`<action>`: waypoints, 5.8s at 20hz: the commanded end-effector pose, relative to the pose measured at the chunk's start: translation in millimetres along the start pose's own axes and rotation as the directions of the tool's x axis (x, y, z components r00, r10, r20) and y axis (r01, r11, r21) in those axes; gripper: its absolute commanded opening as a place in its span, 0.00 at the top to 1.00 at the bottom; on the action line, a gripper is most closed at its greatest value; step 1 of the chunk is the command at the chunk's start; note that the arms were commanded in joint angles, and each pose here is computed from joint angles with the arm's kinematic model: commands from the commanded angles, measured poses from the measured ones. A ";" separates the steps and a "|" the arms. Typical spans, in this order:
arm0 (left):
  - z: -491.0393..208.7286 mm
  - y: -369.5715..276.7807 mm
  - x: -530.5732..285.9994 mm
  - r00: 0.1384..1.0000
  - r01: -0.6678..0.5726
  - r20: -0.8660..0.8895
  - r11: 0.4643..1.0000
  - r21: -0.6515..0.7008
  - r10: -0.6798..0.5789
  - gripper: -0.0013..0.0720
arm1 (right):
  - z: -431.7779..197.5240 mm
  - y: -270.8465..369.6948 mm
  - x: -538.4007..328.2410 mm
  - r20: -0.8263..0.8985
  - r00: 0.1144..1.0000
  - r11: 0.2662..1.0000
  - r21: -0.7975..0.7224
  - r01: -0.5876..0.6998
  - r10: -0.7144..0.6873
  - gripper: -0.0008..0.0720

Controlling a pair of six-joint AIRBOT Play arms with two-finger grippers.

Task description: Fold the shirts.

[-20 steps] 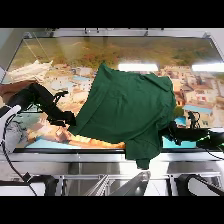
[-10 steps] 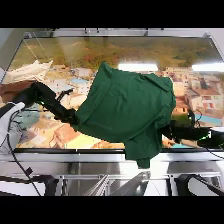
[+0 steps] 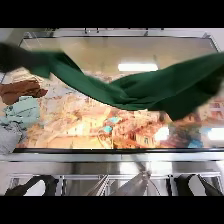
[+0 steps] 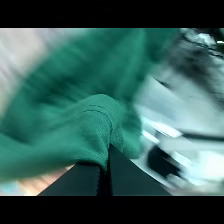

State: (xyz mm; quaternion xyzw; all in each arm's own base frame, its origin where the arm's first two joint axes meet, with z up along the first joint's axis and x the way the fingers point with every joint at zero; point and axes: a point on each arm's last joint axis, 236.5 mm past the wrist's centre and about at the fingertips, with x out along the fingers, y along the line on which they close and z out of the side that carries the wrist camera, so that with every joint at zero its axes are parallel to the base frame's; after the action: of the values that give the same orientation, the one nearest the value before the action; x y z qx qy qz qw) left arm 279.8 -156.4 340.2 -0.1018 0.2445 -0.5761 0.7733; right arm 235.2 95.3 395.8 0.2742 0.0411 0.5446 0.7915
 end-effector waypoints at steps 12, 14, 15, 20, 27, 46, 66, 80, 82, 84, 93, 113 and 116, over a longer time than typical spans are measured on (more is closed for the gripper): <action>-5.8 70.2 -8.0 0.962 -0.101 0.217 0.954 -0.282 0.166 0.95 | 0.6 -123.9 4.9 -0.187 0.896 0.915 -0.064 0.398 -0.403 0.96; -36.3 103.9 31.7 0.983 -0.005 0.164 0.909 -0.417 0.081 0.95 | -24.4 -147.8 21.4 -0.252 0.911 0.940 0.017 0.340 -0.325 0.96; -47.1 118.1 43.9 0.989 0.019 0.141 0.887 -0.462 0.052 0.95 | -27.8 -157.3 25.5 -0.257 0.913 0.942 0.027 0.334 -0.316 0.96; -53.6 100.8 43.5 0.992 0.126 0.069 0.879 -0.460 -0.107 0.95 | -26.3 -146.6 21.8 -0.260 0.912 0.944 0.008 0.330 -0.317 0.96; 10.4 -70.6 2.4 0.998 0.047 0.052 0.999 0.004 -0.048 0.95 | -33.2 -0.6 38.9 -0.252 0.919 0.944 -0.211 0.254 -0.304 0.96; -181.7 297.5 91.4 0.929 -0.370 -0.231 0.687 -0.625 0.291 0.62 | -192.2 -385.1 -12.7 -0.507 0.646 0.666 0.174 0.725 -0.570 0.96; -269.9 228.1 4.1 0.961 -0.275 -0.245 0.436 -0.857 0.124 0.02 | -329.6 -290.9 -271.1 -0.799 0.352 0.035 0.385 0.922 -0.487 0.24; -353.3 191.7 -10.9 0.946 -0.309 -0.267 0.260 -0.915 0.183 0.02 | -434.7 -248.8 -196.7 -0.861 0.460 0.155 0.435 0.887 -0.217 0.43; -371.2 189.9 -16.1 0.923 -0.377 -0.343 0.233 -0.896 0.175 0.02 | -428.9 -250.9 -189.5 -0.841 0.493 0.167 0.465 0.869 -0.225 0.78; -386.0 184.5 -18.7 0.899 -0.435 -0.411 0.217 -0.874 0.149 0.02 | -427.5 -251.3 -189.8 -0.840 0.494 0.168 0.466 0.869 -0.226 0.97; -437.7 156.8 18.4 0.767 -0.613 -0.637 0.202 -0.764 -0.077 0.04 | -418.5 -258.8 -182.4 -0.813 0.525 0.171 0.496 0.851 -0.253 0.96; -71.4 12.0 9.9 0.995 0.097 0.066 0.944 -0.315 -0.080 0.96 | -37.2 -17.7 -28.5 0.236 0.959 0.973 0.136 -0.189 0.154 0.96; 15.7 -72.9 -37.5 0.955 -0.243 0.201 0.963 0.118 0.216 0.96 | 23.1 85.5 0.2 0.305 0.945 0.965 -0.260 -0.036 0.118 0.96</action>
State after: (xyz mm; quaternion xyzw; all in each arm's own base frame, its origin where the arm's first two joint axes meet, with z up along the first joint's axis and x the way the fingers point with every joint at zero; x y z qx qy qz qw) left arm 270.9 -139.1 277.7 -0.2151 0.2995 -0.5202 0.7703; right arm 245.6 81.0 341.3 0.3717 0.0020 0.5241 0.7662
